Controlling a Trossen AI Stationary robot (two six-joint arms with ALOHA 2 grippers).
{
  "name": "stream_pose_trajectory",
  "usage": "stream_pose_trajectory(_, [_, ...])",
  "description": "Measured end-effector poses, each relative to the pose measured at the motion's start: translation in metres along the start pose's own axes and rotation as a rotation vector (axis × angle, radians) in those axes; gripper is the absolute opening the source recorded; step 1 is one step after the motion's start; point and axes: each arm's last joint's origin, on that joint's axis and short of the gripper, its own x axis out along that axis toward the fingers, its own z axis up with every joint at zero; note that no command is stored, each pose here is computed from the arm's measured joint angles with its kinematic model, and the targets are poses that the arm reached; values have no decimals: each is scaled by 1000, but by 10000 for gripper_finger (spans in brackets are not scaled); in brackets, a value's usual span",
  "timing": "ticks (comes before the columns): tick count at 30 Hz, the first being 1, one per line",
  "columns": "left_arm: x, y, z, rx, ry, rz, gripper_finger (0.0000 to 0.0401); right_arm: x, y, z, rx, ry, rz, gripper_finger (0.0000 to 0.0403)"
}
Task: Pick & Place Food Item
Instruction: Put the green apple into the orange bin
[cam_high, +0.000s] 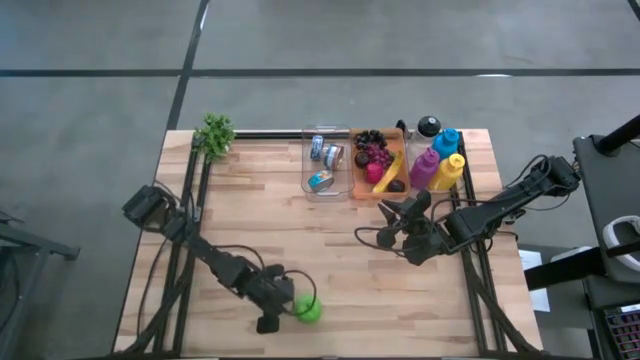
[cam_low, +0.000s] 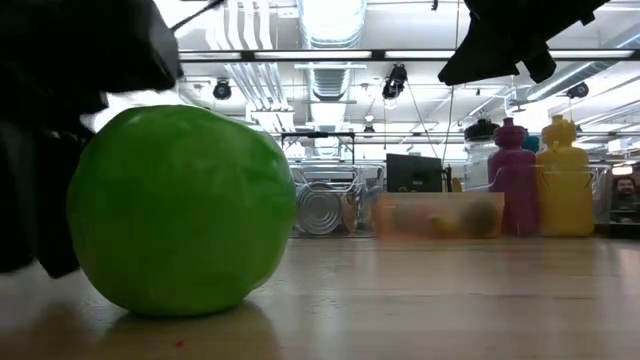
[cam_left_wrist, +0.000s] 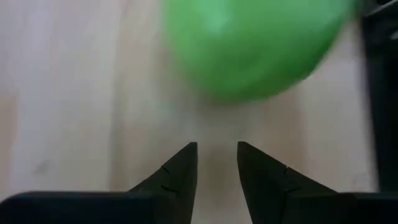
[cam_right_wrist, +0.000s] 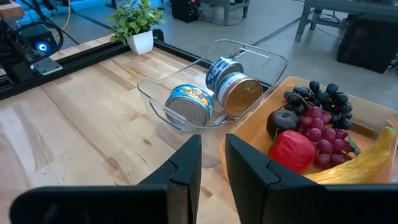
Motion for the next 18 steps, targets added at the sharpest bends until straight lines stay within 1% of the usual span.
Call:
stream_pose_trajectory(2, [1,-6,3,9,-46,-40,118,0,0,0,0,0,0,66])
stream_pose_trajectory(6, [10,-9,5,28,-99,-72,118,0,0,0,1,0,0,59])
stream_pose_trajectory(10, [22,-8,7,65,-110,-70,118,0,0,0,2,-1,1,54])
stream_pose_trajectory(13, [27,-7,18,100,-145,-68,118,0,0,0,7,-2,3,54])
stream_pose_trajectory(18, [39,-4,32,155,-165,-51,118,0,1,1,0,1,13,53])
